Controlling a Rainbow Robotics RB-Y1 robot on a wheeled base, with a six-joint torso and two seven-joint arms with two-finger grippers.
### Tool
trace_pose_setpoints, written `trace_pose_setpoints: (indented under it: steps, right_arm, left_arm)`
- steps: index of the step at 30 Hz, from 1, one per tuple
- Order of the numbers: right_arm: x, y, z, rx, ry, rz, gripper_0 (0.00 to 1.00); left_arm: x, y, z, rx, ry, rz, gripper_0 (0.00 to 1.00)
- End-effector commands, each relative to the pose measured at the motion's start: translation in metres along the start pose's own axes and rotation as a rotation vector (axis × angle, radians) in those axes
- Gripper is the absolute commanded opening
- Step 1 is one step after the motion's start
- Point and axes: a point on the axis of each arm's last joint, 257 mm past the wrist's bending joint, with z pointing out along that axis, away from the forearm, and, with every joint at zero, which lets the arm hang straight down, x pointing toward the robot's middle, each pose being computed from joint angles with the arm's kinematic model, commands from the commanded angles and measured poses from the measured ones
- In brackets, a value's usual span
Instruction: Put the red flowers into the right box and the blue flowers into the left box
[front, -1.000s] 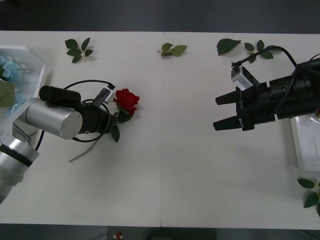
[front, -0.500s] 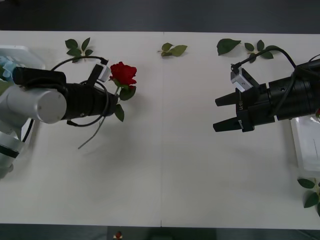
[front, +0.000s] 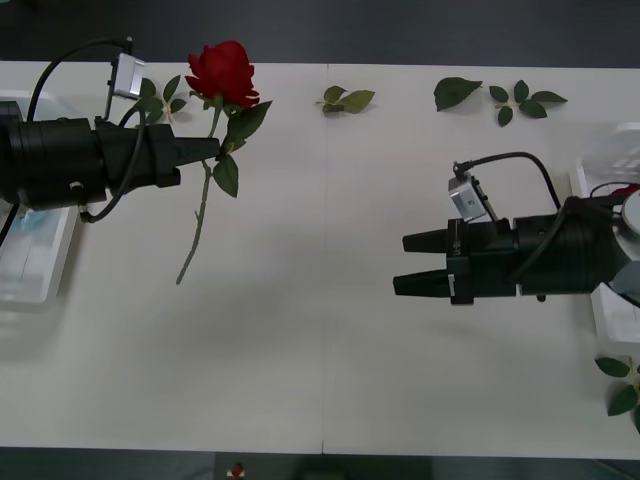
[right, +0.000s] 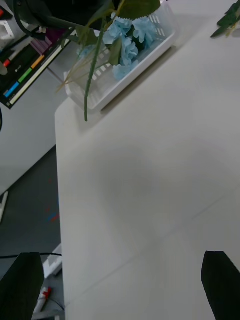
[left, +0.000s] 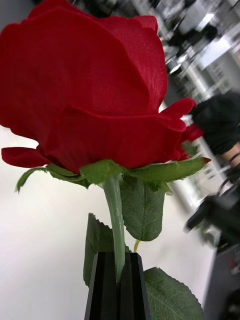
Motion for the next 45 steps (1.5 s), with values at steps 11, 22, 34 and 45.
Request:
trace_pose_setpoints:
  steps: [11,22,34,45]
  right_arm:
    - [-0.042,0.070,0.062,-0.121,-0.315,0.099,0.92]
    - [-0.049,0.054,0.097,-0.040,-0.362,0.047,0.92]
    - [-0.041,0.035,0.130,0.012,-0.348,0.040,0.82]
    - [-0.048,0.031,0.133,0.018,-0.365,0.045,0.00]
  left_arm:
    - [-0.039,-0.088,0.037,0.316,-0.335,-0.121,0.00]
    - [-0.019,-0.094,0.077,0.290,-0.330,-0.187,0.00]
    - [-0.008,-0.094,0.102,0.255,-0.314,-0.221,0.00]
    - [-0.006,-0.093,0.102,0.252,-0.308,-0.233,0.00]
